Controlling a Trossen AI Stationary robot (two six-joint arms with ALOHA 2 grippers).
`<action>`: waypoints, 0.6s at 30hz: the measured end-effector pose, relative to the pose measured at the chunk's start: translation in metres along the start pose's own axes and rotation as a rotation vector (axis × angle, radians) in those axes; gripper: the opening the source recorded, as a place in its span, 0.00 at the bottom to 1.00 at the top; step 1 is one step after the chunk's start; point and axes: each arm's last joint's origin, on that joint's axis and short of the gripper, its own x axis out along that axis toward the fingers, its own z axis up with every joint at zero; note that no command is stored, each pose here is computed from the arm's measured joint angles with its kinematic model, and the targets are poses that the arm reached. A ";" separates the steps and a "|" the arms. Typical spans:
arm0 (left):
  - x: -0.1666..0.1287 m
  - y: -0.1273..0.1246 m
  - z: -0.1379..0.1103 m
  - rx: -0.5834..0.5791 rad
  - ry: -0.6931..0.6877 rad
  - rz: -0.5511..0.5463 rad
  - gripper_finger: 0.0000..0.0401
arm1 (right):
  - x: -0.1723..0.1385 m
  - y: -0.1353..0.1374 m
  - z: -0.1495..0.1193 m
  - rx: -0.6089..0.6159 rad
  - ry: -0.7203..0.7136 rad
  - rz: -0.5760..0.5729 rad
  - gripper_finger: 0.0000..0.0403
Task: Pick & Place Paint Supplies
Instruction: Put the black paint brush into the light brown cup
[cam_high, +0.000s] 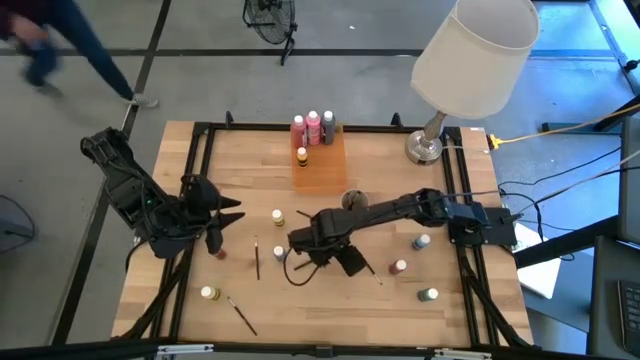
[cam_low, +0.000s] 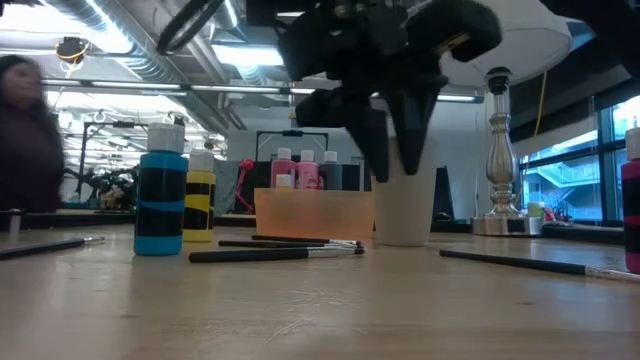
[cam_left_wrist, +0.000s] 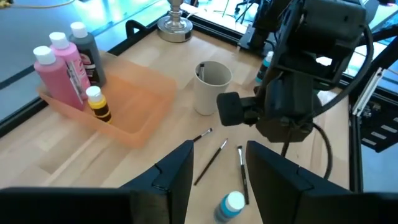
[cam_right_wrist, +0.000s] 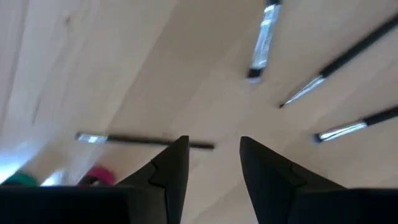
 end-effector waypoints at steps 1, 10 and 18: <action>0.000 0.000 0.000 0.000 0.000 0.000 0.36 | 0.000 -0.001 0.002 0.007 -0.018 -0.008 0.36; -0.003 -0.002 -0.003 -0.003 0.026 -0.034 0.36 | -0.001 -0.007 0.009 0.017 -0.071 -0.132 0.36; -0.007 -0.004 -0.005 0.003 0.029 -0.057 0.36 | -0.002 -0.007 0.015 0.007 -0.131 -0.130 0.36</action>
